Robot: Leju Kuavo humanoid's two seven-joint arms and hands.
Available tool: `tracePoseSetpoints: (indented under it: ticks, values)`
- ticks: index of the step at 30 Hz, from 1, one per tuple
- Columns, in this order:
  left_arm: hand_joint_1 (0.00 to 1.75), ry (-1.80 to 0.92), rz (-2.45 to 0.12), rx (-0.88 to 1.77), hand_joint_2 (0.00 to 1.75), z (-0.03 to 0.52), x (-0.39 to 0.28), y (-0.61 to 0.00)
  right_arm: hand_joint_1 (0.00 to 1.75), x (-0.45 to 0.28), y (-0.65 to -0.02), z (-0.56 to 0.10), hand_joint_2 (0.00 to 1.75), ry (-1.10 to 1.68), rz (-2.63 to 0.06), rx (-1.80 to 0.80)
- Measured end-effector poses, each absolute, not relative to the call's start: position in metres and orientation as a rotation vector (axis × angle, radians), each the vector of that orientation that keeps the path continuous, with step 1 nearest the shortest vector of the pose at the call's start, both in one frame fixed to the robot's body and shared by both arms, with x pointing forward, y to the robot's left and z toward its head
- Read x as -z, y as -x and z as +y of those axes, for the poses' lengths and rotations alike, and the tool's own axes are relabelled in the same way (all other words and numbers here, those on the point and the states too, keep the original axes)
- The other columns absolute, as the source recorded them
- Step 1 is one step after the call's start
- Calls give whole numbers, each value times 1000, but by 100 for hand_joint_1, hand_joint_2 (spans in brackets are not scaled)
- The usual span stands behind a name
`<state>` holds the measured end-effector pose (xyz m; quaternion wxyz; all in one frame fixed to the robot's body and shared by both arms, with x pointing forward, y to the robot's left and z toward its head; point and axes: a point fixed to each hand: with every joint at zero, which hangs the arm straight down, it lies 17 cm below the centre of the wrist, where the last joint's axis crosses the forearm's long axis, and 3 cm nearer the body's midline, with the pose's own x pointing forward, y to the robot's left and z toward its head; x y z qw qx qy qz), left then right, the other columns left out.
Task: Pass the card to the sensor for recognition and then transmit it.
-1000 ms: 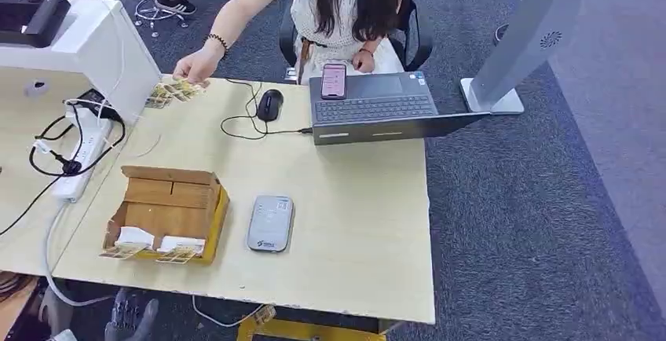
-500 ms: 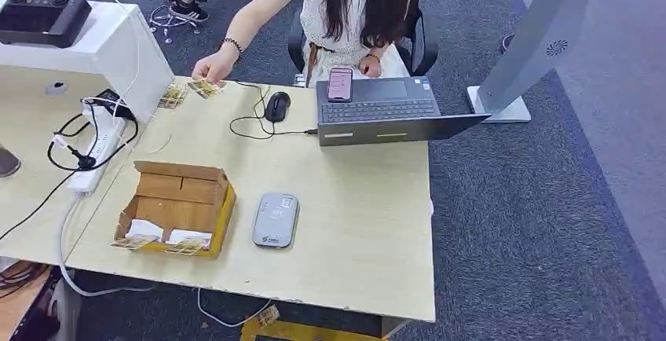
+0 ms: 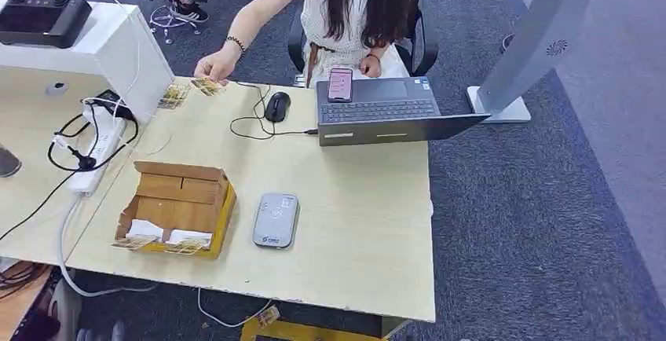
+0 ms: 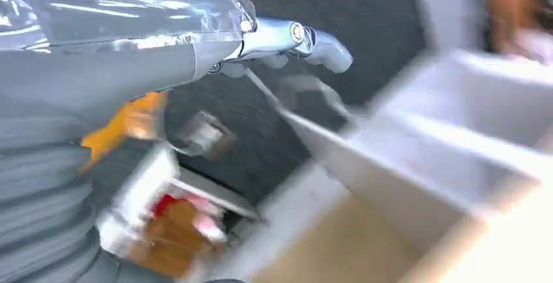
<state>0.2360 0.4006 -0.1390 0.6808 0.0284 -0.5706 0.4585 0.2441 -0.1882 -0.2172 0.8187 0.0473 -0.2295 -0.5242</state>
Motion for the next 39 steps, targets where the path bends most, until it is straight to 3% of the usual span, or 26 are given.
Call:
tracePoseSetpoints:
  ticks: [6,12,18,21,23,27,33,39]
  values:
    - [0,-164,-1525,-983,175,420,39,-291,0,219,-240,-192,175,-96,-486,1132]
    - [0,-14,-1951,-802,175,375,-124,-351,0,217,-245,-192,175,-101,-495,1110]
    - [0,111,-2177,-677,175,327,-213,-362,0,216,-248,-189,175,-110,-497,1080]
    - [0,60,-2240,-587,175,311,-239,-367,0,216,-248,-186,175,-116,-487,1060]
    - [0,-111,-2277,-405,175,290,-262,-383,0,217,-248,-182,175,-117,-468,1034]
    - [0,-366,-2183,90,175,223,-292,-449,0,215,-253,-169,175,-137,-441,964]
    - [0,-1115,-1818,833,175,169,-306,-573,0,206,-269,-140,175,-184,-400,832]
    - [0,-1229,-1606,1070,175,170,-280,-625,0,200,-277,-126,175,-195,-389,759]
